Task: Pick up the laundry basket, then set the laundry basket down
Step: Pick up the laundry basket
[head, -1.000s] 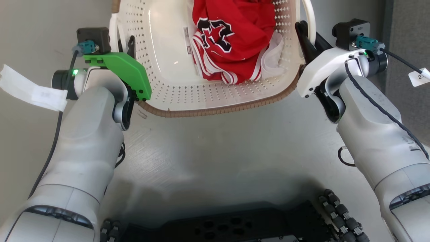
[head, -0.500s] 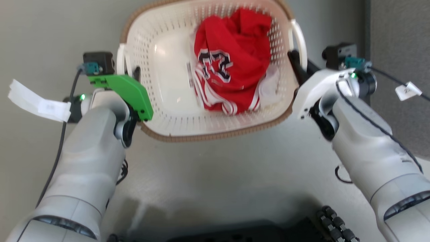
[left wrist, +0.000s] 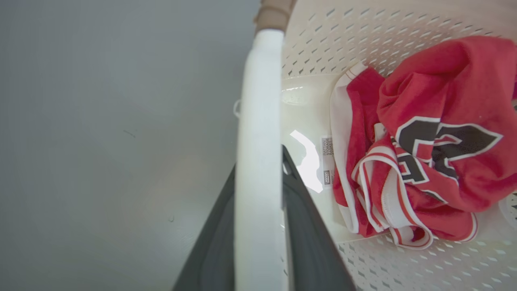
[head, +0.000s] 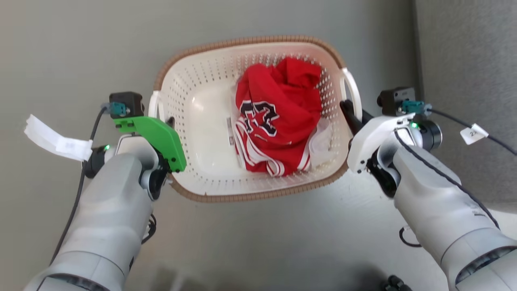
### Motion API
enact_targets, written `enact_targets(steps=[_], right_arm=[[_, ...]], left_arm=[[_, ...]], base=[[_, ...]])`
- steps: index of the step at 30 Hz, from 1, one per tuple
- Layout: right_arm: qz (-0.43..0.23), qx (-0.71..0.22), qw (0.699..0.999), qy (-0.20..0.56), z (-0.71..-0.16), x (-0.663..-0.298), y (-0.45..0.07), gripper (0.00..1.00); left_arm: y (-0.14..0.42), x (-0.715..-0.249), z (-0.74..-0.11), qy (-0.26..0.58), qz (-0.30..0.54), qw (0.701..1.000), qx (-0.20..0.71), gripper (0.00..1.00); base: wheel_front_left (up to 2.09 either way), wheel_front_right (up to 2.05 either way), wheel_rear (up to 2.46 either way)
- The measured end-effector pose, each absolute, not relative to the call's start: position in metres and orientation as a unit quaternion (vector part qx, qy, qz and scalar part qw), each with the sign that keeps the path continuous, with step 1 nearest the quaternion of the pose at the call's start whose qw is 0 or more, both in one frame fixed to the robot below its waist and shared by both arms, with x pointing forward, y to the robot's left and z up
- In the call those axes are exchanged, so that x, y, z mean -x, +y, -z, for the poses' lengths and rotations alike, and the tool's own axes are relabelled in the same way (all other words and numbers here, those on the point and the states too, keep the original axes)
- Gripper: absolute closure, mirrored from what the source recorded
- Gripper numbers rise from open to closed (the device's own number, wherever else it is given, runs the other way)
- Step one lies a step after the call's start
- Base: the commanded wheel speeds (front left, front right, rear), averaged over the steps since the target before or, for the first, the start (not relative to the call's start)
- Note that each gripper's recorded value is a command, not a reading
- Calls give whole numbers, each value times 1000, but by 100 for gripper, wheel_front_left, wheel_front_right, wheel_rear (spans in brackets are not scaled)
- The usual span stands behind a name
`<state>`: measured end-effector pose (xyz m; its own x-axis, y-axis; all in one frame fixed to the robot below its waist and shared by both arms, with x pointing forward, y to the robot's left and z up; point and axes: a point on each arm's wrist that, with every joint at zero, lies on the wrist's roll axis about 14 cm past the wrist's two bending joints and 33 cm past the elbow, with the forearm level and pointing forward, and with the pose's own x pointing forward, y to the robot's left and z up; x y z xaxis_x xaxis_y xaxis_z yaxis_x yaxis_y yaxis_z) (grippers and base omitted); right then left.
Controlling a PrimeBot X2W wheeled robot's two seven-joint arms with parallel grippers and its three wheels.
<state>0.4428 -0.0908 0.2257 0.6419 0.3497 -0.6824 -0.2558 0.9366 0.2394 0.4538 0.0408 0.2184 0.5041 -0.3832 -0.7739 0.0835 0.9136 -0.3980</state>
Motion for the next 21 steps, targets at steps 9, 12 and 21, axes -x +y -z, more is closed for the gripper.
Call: enact_targets(steps=[9, 12, 21], right_arm=[[-170, -61, 914, 363, -264, -437, -87, 100], [-169, -65, 914, 363, -275, -429, -86, 100], [-167, -69, 911, 372, -296, -405, -84, 100]], left_arm=[[44, -447, -256, 465, 138, 860, 157, 100], [45, -437, -266, 469, 137, 859, 156, 100], [46, -418, -290, 469, 142, 858, 151, 100]], base=[[0, 0, 0], [0, 0, 0], [0, 0, 0]])
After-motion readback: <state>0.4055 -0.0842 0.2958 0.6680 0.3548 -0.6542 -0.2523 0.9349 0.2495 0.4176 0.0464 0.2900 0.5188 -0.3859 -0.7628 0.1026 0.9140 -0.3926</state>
